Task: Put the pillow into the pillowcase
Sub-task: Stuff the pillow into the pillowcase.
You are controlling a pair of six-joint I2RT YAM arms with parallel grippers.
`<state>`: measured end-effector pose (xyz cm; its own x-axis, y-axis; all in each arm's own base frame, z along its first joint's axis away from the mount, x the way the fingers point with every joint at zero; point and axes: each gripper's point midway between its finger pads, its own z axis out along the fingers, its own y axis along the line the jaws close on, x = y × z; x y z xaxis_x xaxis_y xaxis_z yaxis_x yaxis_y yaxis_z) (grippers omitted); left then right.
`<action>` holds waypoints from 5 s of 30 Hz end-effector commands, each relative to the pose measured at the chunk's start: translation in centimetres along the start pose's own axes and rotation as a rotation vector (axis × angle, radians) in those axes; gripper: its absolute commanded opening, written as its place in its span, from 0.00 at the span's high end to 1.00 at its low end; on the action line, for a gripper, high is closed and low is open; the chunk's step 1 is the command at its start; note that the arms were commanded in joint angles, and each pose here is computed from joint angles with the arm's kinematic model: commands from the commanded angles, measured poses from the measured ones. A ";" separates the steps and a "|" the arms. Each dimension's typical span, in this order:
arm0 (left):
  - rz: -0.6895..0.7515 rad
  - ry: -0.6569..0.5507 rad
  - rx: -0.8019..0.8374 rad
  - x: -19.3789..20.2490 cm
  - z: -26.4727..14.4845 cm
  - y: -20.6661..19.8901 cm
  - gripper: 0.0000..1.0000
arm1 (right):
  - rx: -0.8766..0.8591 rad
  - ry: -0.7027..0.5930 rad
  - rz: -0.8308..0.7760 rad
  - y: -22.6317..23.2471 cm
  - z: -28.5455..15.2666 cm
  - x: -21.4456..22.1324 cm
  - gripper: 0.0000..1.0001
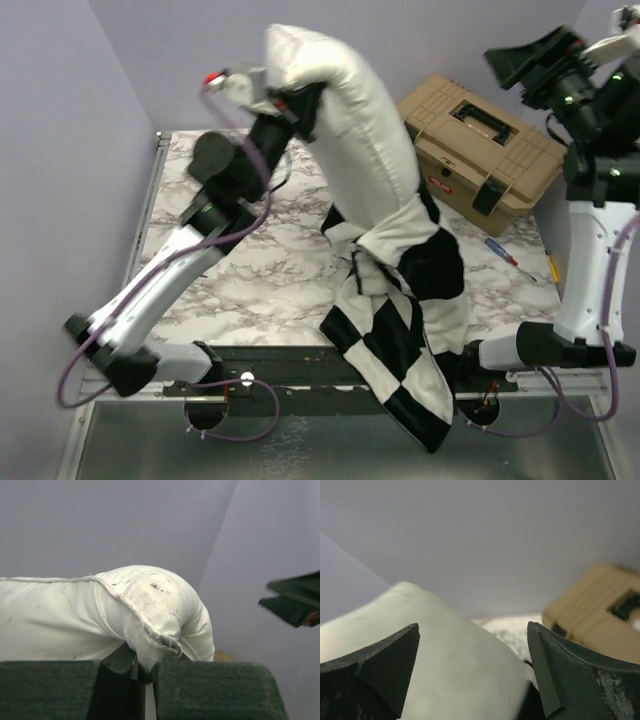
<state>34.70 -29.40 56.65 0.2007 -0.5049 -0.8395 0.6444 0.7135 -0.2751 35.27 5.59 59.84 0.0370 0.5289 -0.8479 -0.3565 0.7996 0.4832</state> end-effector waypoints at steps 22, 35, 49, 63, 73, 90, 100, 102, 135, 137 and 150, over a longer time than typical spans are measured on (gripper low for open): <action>0.085 0.210 -0.582 -2.7 -30.1 11.9 1.00 | -0.243 1.574 0.403 5.5 -12.0 48.5 0.47; 0.115 0.208 -0.379 -0.3 -23.0 8.9 1.00 | -0.290 0.722 -0.029 9.8 6.6 25.7 1.00; -0.110 0.482 -0.397 11.9 -30.1 9.7 0.27 | 0.025 0.808 -0.126 1.7 6.7 30.4 0.21; 0.070 0.666 -0.739 7.6 -28.2 12.8 0.01 | 0.072 1.168 -0.060 -0.3 0.9 43.4 0.52; 0.028 0.964 -0.629 19.9 -26.8 11.9 0.01 | 0.217 1.217 -0.215 -4.0 2.3 49.7 0.53; -0.218 0.850 -0.626 29.2 -23.9 16.8 1.00 | -0.460 1.355 0.178 9.8 -5.1 43.6 1.00; -0.350 0.703 -0.492 27.2 -19.1 14.4 1.00 | -0.849 1.357 0.576 16.5 -5.9 43.0 1.00; -0.357 0.652 -0.469 25.7 -18.5 14.0 1.00 | -0.661 1.371 0.554 14.8 -4.3 45.3 1.00; -0.422 0.808 -0.482 30.7 -28.1 12.5 1.00 | 0.208 0.869 -0.335 -2.2 14.1 49.4 0.28; -0.425 0.814 -0.477 30.9 -28.4 12.2 1.00 | 0.241 0.862 -0.354 -3.1 14.4 50.1 0.31; -0.410 0.850 -0.449 31.7 -28.4 11.5 1.00 | -0.242 0.783 -0.084 9.1 13.3 43.0 0.93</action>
<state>27.83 -22.32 13.69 -0.6460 -0.3958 -0.6527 0.1418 0.7779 -0.6121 49.92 35.34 21.24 -0.6248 -0.0424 -0.7796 -0.3662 0.8978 0.2446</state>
